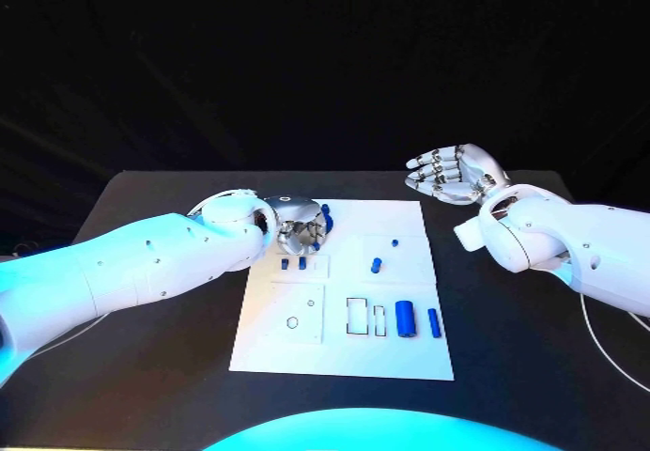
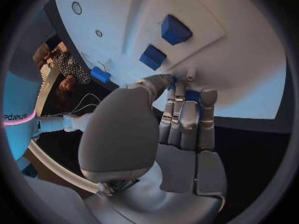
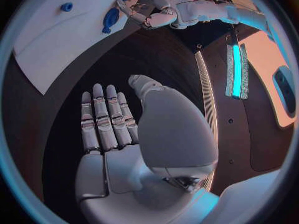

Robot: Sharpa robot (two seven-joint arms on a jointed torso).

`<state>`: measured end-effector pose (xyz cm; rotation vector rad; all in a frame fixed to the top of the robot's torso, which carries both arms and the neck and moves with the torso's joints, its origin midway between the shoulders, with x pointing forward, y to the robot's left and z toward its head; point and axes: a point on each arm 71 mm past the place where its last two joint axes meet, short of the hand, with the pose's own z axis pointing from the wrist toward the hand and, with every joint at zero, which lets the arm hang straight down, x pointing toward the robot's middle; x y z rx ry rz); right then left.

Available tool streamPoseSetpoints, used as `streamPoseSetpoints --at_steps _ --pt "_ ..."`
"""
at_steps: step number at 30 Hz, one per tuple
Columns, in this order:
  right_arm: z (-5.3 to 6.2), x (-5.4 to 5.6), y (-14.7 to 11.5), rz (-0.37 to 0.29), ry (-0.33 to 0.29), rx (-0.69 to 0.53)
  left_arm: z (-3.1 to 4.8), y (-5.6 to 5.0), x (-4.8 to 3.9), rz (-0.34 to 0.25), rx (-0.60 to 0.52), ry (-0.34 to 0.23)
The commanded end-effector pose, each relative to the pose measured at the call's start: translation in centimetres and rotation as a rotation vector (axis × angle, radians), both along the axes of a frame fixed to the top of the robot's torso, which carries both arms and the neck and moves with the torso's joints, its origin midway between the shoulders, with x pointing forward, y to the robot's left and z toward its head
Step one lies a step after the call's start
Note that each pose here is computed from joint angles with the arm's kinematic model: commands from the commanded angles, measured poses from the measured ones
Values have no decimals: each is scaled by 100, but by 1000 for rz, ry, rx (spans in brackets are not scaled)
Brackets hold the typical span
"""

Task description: Assemble the parts on the task board

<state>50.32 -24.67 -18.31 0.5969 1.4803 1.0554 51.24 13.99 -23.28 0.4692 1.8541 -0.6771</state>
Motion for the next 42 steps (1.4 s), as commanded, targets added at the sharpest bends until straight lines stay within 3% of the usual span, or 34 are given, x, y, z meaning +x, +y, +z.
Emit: streamPoseSetpoints --at_steps 1,13,20,29,42 --pt "-2 -4 13 20 -1 -5 30 7 -19 0 -56 13" --pt "-4 -2 -11 20 1 -6 203 201 -47 48 -118 16" --pt "-5 -2 -25 16 1 -7 256 340 -57 76 -119 12" --pt "-4 -5 -27 16 1 -7 224 468 -15 104 -91 15" --pt "-3 -6 -23 18 -1 -6 102 430 8 104 -66 44"
